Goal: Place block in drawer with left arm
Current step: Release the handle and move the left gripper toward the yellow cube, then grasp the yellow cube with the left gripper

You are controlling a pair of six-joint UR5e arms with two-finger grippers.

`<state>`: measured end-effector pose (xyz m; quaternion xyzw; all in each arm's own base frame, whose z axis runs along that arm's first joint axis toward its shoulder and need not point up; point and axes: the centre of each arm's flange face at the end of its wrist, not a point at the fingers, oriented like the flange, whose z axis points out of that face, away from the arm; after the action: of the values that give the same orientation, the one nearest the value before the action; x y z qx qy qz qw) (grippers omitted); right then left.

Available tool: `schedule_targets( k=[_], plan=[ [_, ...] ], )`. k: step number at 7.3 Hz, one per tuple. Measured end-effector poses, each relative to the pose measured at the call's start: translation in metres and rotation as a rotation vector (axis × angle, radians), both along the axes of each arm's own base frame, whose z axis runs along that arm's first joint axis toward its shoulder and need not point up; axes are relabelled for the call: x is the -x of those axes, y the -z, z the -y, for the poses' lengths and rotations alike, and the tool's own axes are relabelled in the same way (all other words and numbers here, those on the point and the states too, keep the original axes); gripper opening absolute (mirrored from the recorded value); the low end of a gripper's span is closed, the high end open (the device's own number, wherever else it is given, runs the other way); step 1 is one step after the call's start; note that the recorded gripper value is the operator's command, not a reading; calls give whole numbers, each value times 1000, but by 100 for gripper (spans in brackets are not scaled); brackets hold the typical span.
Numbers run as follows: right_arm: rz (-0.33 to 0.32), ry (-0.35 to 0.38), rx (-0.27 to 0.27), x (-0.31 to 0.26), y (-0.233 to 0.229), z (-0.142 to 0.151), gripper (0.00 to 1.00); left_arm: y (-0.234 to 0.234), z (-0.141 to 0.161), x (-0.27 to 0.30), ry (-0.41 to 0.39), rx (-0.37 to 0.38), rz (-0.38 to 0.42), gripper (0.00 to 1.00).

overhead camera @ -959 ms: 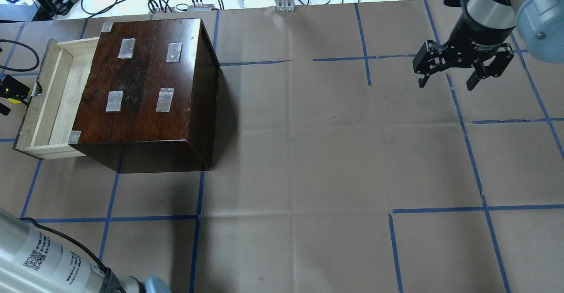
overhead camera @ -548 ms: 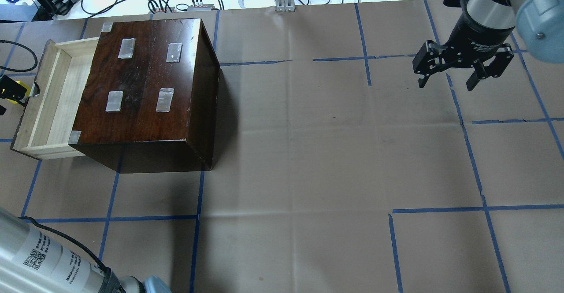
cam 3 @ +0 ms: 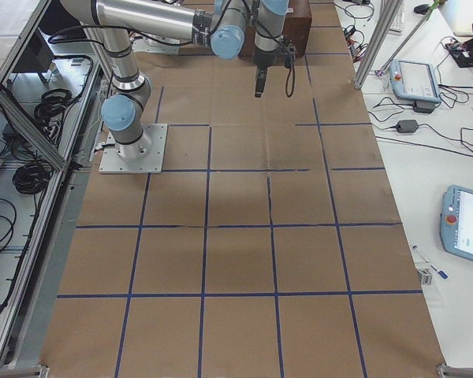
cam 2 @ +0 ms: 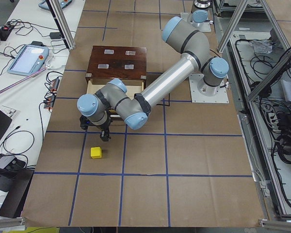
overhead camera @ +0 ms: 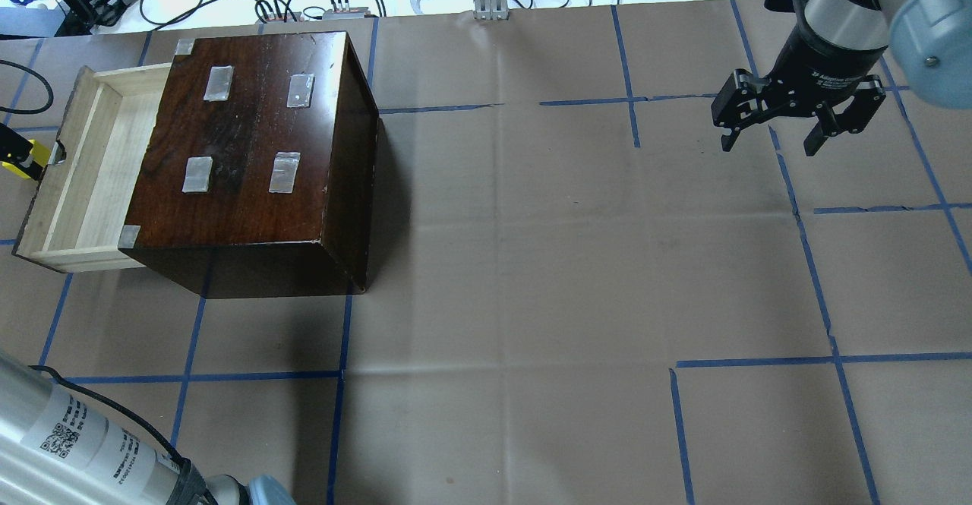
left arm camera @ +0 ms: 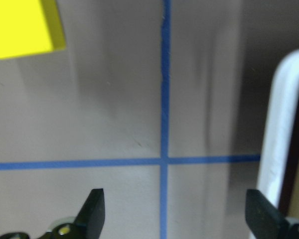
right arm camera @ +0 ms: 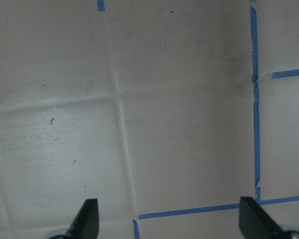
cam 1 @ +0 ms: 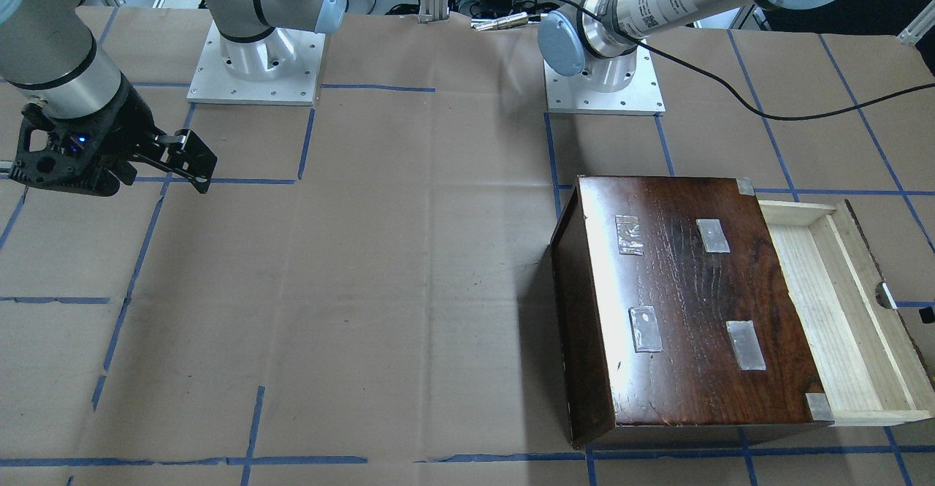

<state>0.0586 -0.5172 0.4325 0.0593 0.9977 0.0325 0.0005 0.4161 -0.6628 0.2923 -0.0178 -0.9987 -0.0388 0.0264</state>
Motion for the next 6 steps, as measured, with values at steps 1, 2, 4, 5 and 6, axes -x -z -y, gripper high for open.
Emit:
schedule_targets(
  k=[1, 2, 4, 5, 6],
  plan=[
    [0, 0, 0, 0, 0, 0, 100, 11, 18, -17, 24, 34, 31, 98],
    [0, 0, 0, 0, 0, 0, 100, 23, 33, -30, 32, 57, 52, 96],
    [0, 0, 0, 0, 0, 0, 100, 46, 51, -44, 17, 81, 69, 93],
    [0, 0, 0, 0, 0, 0, 100, 60, 56, -48, 6, 83, 69, 93],
    [0, -1, 0, 0, 0, 0, 100, 76, 59, -50, 1, 76, 63, 93]
  ],
)
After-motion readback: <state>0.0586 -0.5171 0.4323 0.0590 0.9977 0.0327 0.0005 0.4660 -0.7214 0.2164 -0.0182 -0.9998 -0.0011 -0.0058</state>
